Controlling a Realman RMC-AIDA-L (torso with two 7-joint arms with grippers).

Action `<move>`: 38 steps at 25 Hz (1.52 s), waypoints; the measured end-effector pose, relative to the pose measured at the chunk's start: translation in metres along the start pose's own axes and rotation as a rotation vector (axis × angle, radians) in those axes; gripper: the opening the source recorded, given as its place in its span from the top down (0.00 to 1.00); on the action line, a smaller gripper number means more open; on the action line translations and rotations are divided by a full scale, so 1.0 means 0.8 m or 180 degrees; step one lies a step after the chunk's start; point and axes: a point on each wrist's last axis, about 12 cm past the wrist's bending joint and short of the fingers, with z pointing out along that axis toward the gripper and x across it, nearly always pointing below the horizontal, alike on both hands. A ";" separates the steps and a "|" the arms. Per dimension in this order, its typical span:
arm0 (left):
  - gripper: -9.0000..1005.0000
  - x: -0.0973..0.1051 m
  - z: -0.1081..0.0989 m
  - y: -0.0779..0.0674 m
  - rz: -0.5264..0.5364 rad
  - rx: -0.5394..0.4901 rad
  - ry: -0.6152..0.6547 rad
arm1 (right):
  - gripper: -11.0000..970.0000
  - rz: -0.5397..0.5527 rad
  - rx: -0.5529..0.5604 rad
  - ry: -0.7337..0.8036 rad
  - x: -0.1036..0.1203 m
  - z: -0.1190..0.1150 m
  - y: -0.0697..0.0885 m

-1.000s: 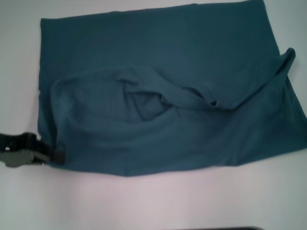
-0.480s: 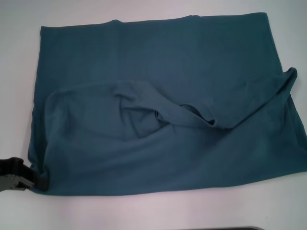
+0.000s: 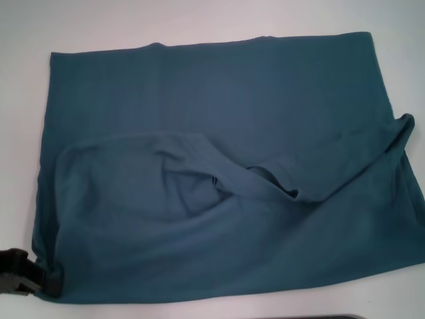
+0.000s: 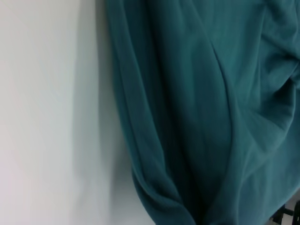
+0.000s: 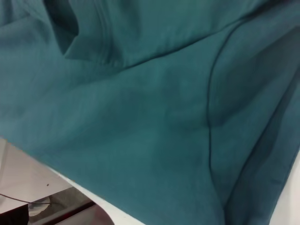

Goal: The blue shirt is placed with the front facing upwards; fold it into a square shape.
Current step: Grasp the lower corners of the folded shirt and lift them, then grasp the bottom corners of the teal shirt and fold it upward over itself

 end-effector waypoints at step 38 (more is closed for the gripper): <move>0.98 -0.088 -0.073 -0.078 0.0477 0.0446 -0.0814 | 0.98 0.0144 -0.0332 -0.1721 -0.021 -0.103 -0.021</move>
